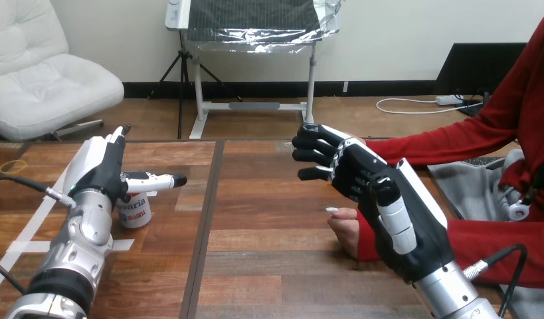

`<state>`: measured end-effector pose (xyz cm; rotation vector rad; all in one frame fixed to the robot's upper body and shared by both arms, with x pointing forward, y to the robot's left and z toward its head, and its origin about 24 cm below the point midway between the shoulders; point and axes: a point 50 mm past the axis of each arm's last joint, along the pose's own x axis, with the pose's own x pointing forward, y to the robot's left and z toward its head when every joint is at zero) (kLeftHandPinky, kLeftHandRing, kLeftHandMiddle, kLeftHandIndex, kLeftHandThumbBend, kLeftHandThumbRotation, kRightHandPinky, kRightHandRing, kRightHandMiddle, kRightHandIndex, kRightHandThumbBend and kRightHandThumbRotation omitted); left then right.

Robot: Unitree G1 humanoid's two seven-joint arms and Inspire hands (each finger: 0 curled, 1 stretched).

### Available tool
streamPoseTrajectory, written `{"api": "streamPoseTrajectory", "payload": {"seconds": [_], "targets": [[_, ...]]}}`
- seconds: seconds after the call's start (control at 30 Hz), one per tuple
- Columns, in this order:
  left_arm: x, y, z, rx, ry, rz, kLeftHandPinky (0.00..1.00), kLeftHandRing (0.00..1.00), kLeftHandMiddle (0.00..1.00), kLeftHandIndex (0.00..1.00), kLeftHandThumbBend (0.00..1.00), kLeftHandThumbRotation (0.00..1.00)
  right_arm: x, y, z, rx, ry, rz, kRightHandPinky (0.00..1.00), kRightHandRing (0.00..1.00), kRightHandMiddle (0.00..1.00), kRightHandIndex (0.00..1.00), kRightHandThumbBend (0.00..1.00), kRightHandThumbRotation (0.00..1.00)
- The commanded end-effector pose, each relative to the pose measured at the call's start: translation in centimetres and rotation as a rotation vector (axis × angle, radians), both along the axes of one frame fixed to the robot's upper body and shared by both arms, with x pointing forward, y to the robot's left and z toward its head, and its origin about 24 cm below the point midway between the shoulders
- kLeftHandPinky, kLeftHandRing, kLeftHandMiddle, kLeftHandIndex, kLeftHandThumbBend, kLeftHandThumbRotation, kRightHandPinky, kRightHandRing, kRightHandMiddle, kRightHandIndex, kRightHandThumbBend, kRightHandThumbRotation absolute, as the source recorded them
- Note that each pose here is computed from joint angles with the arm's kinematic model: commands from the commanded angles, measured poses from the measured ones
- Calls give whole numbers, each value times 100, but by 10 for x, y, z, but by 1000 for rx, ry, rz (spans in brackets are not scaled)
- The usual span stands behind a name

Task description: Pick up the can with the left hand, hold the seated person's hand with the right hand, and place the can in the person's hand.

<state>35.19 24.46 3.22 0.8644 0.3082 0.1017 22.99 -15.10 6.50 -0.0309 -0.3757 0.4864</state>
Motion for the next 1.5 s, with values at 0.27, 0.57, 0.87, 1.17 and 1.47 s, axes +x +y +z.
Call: {"api": "streamPoseTrajectory", "payload": {"seconds": [0.27,0.57,0.87,1.17,1.47], "targets": [[19,5,34,67,-47,-13,100,100,99,97,92,36,2,-3,20,-1,-97,-6,76,83,84,85,88,100],[20,7,33,66,-21,-2,100,100,99,97,90,36,1,-3,21,1,-103,-12,76,82,84,84,89,100],[20,9,34,52,-4,22,100,100,98,96,90,34,1,-3,21,2,-107,-12,76,82,84,84,89,100],[21,11,34,22,5,52,92,98,97,94,91,28,1,-2,22,2,-111,-4,75,82,84,84,90,100],[21,13,35,25,15,63,85,94,93,91,91,21,1,-2,22,7,-111,-5,74,82,84,84,90,100]]}}
